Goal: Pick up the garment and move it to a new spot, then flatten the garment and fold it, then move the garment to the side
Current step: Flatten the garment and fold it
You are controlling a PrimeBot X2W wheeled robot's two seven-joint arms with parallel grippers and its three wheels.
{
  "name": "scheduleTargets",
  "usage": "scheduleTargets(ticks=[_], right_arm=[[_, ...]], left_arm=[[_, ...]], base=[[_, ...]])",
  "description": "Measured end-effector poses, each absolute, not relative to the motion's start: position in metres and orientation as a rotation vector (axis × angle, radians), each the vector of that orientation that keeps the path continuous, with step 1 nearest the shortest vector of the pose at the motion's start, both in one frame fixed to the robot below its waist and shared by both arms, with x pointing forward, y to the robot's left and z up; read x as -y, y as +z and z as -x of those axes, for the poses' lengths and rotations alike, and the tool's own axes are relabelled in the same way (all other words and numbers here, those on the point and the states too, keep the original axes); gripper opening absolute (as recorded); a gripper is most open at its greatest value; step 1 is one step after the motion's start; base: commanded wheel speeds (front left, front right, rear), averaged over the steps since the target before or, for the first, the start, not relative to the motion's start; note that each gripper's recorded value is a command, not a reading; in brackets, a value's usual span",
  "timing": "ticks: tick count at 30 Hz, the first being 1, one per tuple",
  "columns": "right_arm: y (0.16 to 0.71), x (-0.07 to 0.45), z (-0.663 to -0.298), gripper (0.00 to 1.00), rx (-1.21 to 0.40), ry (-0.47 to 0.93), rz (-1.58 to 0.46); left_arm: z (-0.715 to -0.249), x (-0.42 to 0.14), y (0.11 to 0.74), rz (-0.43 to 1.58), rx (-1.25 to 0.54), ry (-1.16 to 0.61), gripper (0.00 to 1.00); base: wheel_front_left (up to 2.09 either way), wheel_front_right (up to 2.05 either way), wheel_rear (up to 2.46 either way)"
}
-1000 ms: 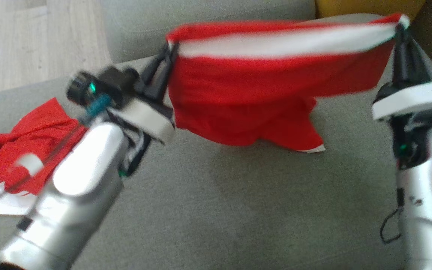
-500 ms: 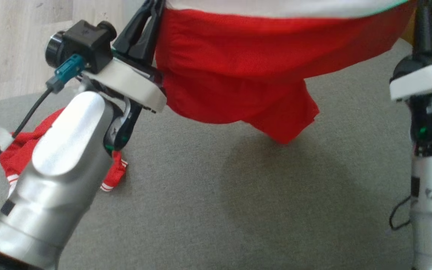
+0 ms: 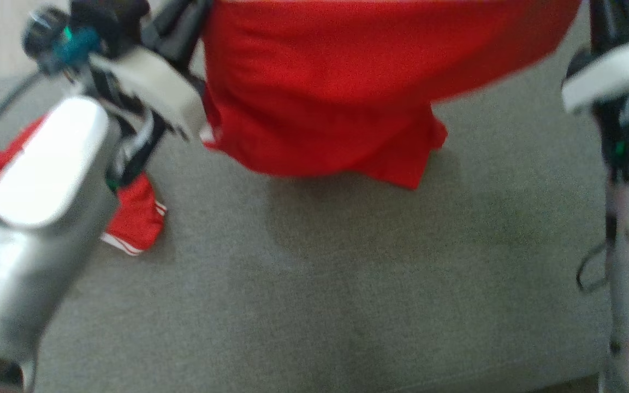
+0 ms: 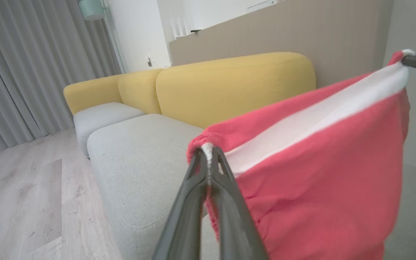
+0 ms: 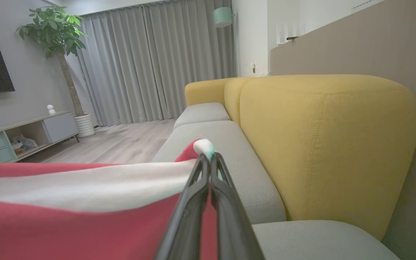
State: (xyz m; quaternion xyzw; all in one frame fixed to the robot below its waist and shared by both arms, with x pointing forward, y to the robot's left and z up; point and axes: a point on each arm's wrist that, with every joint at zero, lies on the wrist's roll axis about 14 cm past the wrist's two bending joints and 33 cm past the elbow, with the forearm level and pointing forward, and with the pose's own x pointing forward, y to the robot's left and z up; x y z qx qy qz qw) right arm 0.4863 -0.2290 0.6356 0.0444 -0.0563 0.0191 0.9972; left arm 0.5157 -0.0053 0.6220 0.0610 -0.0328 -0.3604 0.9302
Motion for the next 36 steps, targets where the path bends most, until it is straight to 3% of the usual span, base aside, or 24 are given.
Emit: scheduleTargets(ticks=[5,9,13,16,21,27,36], right_arm=[[0.635,0.232,-0.548,0.00,0.093,0.037,-0.111],[0.668,0.236,-0.593,0.00,0.222,0.023,-0.105],[0.692,0.243,-0.618,0.00,0.345,0.000,-0.051],[0.665,0.253,-0.624,0.00,0.300,-0.032,-0.050],[0.584,0.269,-0.617,0.00,0.091,-0.080,-0.055],[0.484,0.281,-0.578,0.00,-0.233,-0.084,0.017],[0.425,0.301,-0.507,0.00,-0.529,-0.085,0.067]], left_arm=[[-0.572,0.006,0.610,-0.134,0.015,-0.717,0.00],[-0.619,0.007,0.637,-0.097,0.119,-0.673,0.00],[-0.645,0.013,0.672,-0.026,0.278,-0.648,0.00],[-0.650,0.019,0.669,0.017,0.315,-0.645,0.00],[-0.640,0.035,0.610,0.010,0.197,-0.690,0.00],[-0.592,0.044,0.506,-0.011,-0.042,-0.770,0.00],[-0.507,0.044,0.456,-0.008,-0.190,-0.874,0.00]], base=[[0.00,0.00,0.00],[0.00,0.00,0.00],[0.00,0.00,0.00],[0.00,0.00,0.00],[0.00,0.00,0.00],[0.00,0.00,0.00],[0.00,0.00,0.00]])
